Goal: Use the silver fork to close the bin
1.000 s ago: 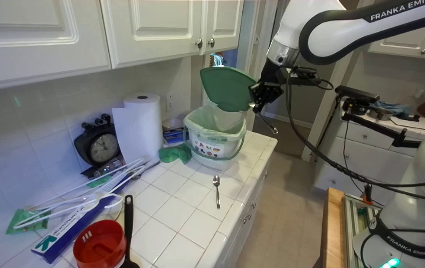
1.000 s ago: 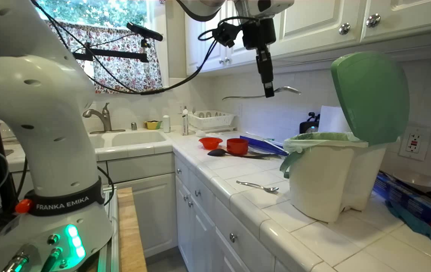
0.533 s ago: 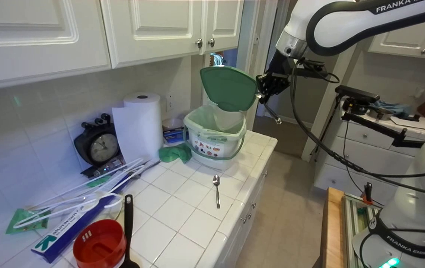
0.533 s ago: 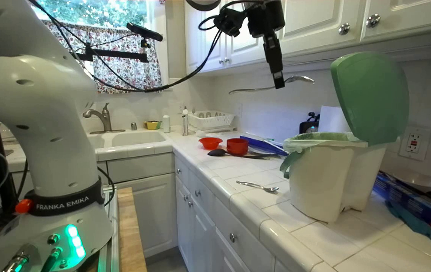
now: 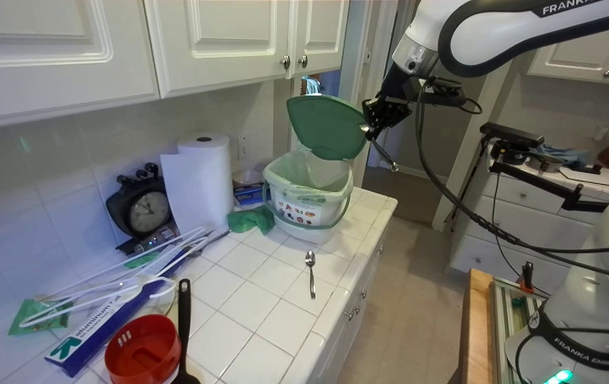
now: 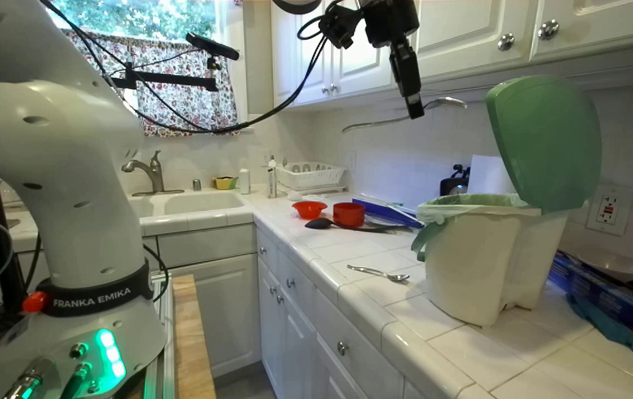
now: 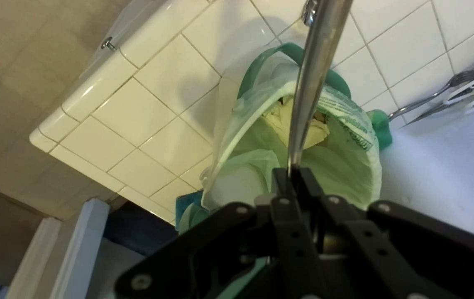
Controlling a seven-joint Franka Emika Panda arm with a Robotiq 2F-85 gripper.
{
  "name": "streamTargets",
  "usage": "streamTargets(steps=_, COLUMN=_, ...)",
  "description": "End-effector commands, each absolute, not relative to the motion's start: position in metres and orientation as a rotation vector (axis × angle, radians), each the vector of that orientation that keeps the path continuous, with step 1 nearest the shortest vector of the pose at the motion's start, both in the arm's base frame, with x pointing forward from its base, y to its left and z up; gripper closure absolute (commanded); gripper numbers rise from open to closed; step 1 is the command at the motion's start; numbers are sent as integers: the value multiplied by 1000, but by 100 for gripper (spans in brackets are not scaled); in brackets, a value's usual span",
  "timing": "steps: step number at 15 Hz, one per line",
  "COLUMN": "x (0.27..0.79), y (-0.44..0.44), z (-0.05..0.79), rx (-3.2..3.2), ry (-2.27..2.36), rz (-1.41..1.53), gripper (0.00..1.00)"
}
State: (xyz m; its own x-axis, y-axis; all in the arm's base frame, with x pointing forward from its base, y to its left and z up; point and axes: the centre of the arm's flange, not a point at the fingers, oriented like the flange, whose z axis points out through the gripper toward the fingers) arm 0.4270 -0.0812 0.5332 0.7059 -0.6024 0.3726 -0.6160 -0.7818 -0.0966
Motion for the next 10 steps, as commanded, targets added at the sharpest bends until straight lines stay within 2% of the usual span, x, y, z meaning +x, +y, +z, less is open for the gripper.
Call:
streamTargets(steps=1, x=430, y=-77, z=550, rx=2831, ry=-966, rz=725, gripper=96)
streamTargets(steps=10, x=429, y=-91, z=570, rx=2818, ry=-1011, rz=1044, gripper=96)
